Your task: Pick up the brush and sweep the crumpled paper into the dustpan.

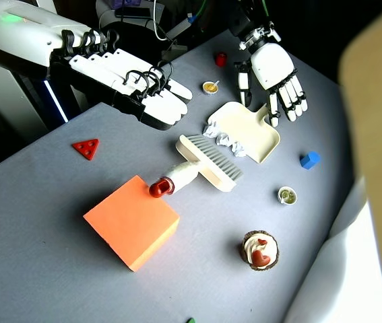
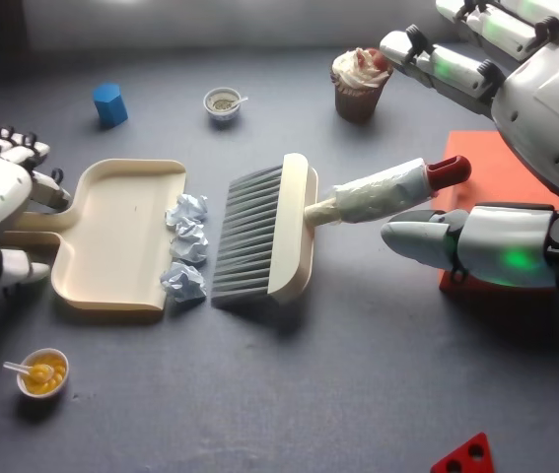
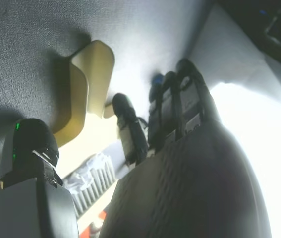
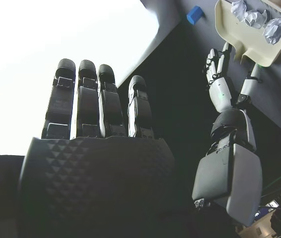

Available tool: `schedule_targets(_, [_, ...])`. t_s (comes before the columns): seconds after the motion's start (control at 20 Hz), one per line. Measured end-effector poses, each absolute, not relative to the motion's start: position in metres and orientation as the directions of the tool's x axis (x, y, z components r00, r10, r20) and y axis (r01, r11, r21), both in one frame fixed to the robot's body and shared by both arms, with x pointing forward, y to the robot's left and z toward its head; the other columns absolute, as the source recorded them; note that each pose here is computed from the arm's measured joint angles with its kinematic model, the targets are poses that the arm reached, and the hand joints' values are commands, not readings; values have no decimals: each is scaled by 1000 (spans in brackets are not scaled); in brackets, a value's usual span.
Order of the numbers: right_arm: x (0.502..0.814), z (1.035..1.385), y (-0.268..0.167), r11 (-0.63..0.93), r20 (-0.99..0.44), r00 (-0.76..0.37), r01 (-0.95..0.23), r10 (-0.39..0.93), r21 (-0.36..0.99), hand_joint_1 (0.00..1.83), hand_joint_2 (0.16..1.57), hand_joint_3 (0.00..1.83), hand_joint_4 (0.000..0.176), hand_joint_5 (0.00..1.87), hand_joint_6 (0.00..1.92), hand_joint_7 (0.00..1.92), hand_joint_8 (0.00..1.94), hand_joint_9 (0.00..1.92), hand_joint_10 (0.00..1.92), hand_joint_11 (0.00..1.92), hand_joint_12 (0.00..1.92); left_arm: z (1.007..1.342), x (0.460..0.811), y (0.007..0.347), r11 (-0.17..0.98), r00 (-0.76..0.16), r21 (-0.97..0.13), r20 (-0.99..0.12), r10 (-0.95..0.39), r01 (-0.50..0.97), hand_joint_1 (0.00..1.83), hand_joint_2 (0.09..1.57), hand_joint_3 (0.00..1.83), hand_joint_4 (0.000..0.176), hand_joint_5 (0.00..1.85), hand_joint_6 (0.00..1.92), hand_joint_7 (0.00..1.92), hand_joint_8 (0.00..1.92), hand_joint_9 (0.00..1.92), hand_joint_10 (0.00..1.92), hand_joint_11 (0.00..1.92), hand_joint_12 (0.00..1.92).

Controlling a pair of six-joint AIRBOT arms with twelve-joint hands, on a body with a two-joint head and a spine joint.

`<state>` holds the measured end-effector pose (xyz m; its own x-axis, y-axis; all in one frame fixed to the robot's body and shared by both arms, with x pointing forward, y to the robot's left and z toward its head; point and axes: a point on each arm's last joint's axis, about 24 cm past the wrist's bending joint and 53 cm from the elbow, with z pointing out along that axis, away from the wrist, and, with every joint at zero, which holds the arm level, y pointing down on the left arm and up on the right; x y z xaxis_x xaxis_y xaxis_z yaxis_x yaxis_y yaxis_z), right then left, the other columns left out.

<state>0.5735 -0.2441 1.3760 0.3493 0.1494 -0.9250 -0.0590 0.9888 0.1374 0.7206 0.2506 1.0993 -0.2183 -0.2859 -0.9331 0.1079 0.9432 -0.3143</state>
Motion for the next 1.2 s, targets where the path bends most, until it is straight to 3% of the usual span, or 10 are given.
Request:
schedule_targets(0.05, [574, 1376, -244, 989, -925, 349, -59, 150, 138, 0, 931, 0, 0, 76, 0, 97, 0, 121, 2, 103, 31, 1099, 721, 249, 943, -219, -314, -933, -285, 111, 969, 1065, 0, 52, 785, 19, 226, 4, 180, 4, 127, 182])
schedule_targets(0.1, [573, 1376, -244, 989, -925, 350, -59, 150, 138, 0, 933, 0, 0, 83, 3, 105, 3, 131, 6, 111, 34, 1099, 720, 249, 943, -219, -313, -934, -284, 113, 1042, 1095, 1, 77, 962, 741, 278, 20, 223, 15, 157, 211])
schedule_targets(0.2, [573, 1377, -244, 988, -923, 352, -58, 154, 142, 0, 935, 1, 0, 83, 2, 105, 3, 129, 4, 112, 33, 1101, 723, 245, 943, -203, -313, -937, -286, 116, 1090, 1119, 3, 0, 978, 972, 310, 10, 217, 3, 153, 216])
schedule_targets(0.65, [571, 1375, -240, 987, -925, 344, -66, 163, 150, 0, 941, 4, 0, 72, 2, 85, 0, 104, 0, 101, 23, 1106, 729, 227, 942, -204, -297, -943, -264, 155, 1080, 1121, 2, 0, 978, 984, 328, 2, 230, 2, 117, 271])
schedule_targets(0.7, [570, 1374, -240, 987, -925, 343, -65, 162, 149, 0, 944, 4, 0, 68, 0, 89, 2, 111, 3, 112, 28, 1107, 729, 225, 942, -205, -294, -944, -259, 162, 1050, 1125, 2, 64, 966, 1002, 300, 2, 191, 0, 76, 258])
schedule_targets(0.75, [571, 1373, -239, 986, -927, 337, -68, 167, 153, 0, 958, 9, 0, 59, 0, 82, 0, 103, 0, 95, 19, 1107, 730, 223, 942, -211, -289, -944, -252, 169, 1058, 1115, 0, 67, 990, 965, 298, 2, 187, 1, 80, 263])
schedule_targets(0.8, [571, 1372, -236, 985, -926, 336, -72, 171, 156, 62, 989, 17, 0, 34, 0, 63, 0, 82, 0, 71, 9, 1107, 732, 223, 942, -213, -292, -943, -254, 168, 1090, 1100, 0, 7, 1024, 911, 315, 3, 196, 2, 100, 273])
schedule_targets(1.0, [572, 1368, -214, 983, -915, 360, -70, 181, 167, 537, 966, 0, 0, 26, 4, 54, 4, 80, 7, 94, 18, 1109, 738, 221, 941, -232, -285, -943, -240, 181, 1085, 1095, 0, 30, 1034, 894, 312, 4, 195, 3, 86, 261])
schedule_targets(1.05, [572, 1367, -210, 986, -911, 378, -55, 166, 157, 572, 955, 0, 0, 31, 5, 61, 6, 91, 9, 103, 22, 1111, 740, 221, 940, -237, -286, -941, -240, 183, 1092, 1092, 0, 15, 1039, 886, 313, 2, 196, 2, 94, 262])
schedule_targets(1.2, [569, 1377, -204, 992, -874, 472, -27, 118, 120, 783, 927, 0, 0, 38, 4, 80, 6, 122, 8, 162, 45, 1120, 747, 224, 943, -223, -276, -947, -233, 187, 1032, 1119, 2, 122, 974, 988, 292, 2, 170, 0, 56, 247])
